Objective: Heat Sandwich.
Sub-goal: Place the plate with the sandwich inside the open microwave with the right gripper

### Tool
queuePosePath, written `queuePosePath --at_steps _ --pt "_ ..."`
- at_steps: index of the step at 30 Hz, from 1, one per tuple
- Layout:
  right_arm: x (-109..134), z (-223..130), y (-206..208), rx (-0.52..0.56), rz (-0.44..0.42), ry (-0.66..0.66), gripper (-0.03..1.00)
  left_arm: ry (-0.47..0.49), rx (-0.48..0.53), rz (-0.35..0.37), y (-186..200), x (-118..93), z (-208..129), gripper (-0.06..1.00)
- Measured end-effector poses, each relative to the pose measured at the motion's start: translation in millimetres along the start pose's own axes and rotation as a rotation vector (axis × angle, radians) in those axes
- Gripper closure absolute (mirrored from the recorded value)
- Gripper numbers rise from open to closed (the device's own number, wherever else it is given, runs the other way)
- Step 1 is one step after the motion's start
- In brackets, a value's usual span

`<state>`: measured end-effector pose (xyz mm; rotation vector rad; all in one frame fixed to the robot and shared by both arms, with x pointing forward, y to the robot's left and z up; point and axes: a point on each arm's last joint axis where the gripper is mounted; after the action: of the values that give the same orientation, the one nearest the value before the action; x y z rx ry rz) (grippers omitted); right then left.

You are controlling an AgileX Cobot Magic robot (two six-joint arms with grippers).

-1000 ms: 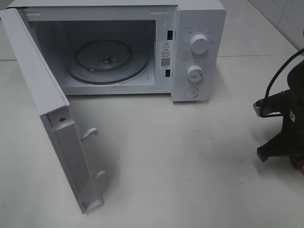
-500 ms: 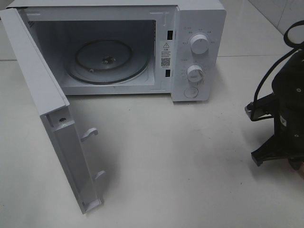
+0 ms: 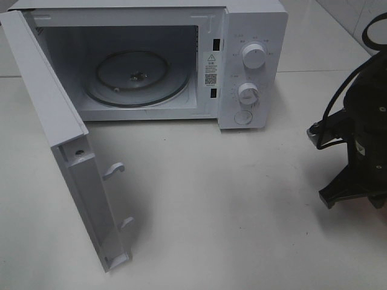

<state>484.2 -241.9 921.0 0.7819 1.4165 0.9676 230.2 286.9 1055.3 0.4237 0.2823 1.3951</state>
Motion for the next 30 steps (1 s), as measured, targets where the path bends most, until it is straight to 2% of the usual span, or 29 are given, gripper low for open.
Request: queuePosePath --at_steps 30 --pt "55.9 -38.8 62.6 -0.152 -0.019 0.304 0.95 0.0 0.0 0.0 0.0 0.0 0.0 -0.02"
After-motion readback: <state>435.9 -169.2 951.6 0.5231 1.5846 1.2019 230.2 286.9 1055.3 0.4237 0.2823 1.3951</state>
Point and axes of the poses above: a point on each arm's last joint axis where the gripper is mounted, y pointing back along that axis away from the gripper, x along the wrist's bending axis when the last joint is at zero, z = x × y, and after that the axes turned 8 degrees about -y, right-handed
